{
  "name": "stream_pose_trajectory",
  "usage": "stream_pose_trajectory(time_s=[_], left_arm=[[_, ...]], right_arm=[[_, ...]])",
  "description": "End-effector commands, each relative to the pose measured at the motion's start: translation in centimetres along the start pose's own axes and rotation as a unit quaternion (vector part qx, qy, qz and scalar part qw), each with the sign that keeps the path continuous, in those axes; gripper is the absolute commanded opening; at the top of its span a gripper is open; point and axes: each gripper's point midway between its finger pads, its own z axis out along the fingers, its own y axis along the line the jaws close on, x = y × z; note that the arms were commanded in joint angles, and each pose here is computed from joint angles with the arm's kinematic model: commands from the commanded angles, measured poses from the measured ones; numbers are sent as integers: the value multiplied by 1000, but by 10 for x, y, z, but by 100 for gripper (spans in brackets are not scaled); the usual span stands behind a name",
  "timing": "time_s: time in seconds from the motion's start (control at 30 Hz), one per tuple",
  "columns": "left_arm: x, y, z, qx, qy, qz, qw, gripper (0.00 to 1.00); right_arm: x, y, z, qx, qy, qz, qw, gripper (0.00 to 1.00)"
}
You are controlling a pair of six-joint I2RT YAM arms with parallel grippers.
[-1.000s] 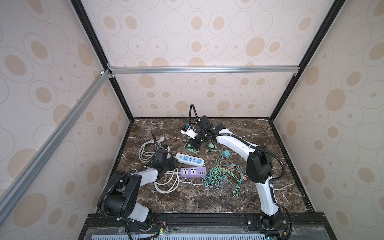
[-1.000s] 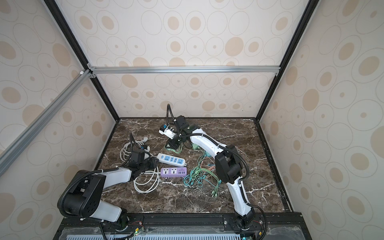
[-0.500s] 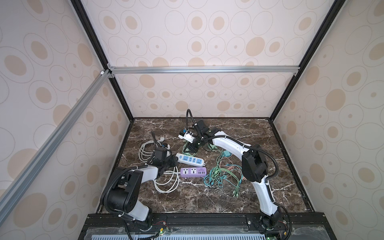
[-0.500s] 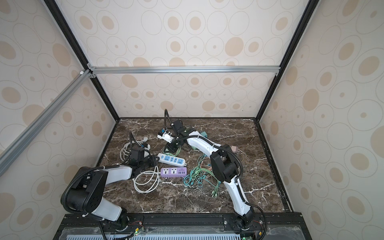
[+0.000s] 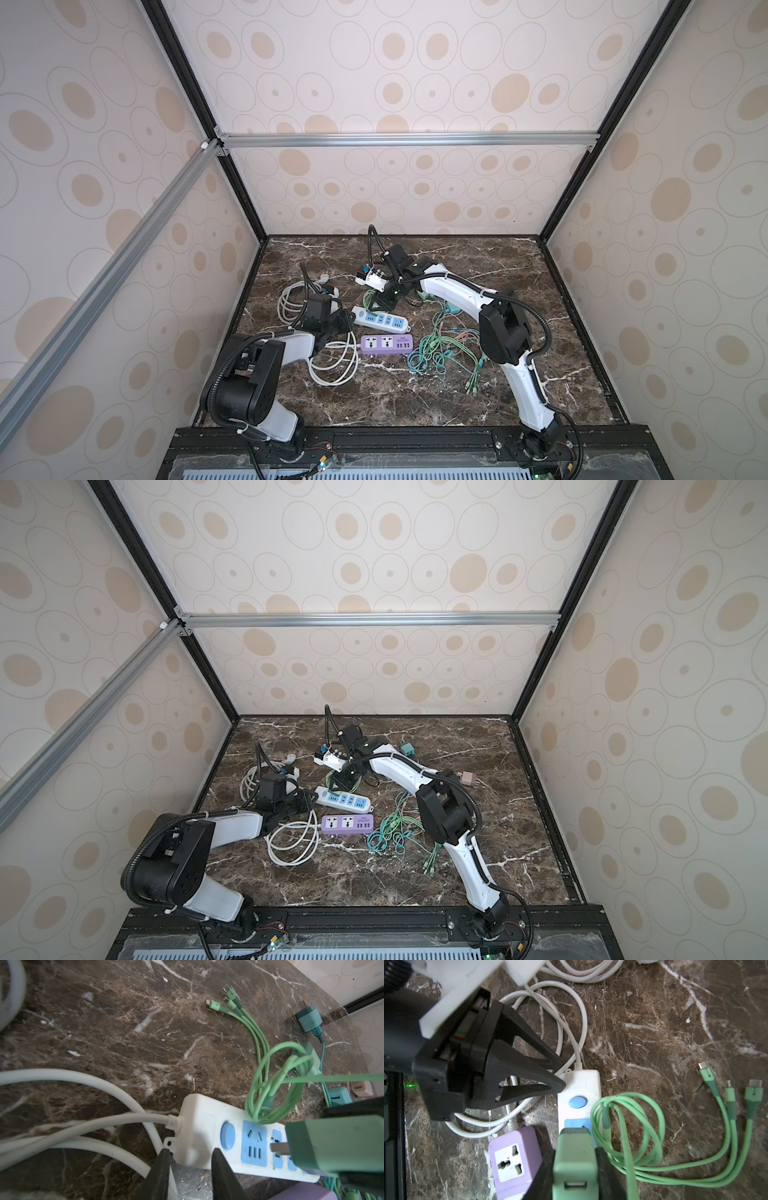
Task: Insert the plug
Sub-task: 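Lower the light-green charger with the right gripper onto a blue socket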
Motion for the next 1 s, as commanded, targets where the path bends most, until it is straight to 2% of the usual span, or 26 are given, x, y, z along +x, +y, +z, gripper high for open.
stream_pose_trajectory(time_s=[0.0,0.97], left_arm=[[-13,-4,0,12,-14,-3,1000,34],[-5,-3,-2,23,-6,-8,1000,33]], right_arm=[[5,7,6,-5,18,-18,1000,0],[10,9,24,6,42,-49,998,0]])
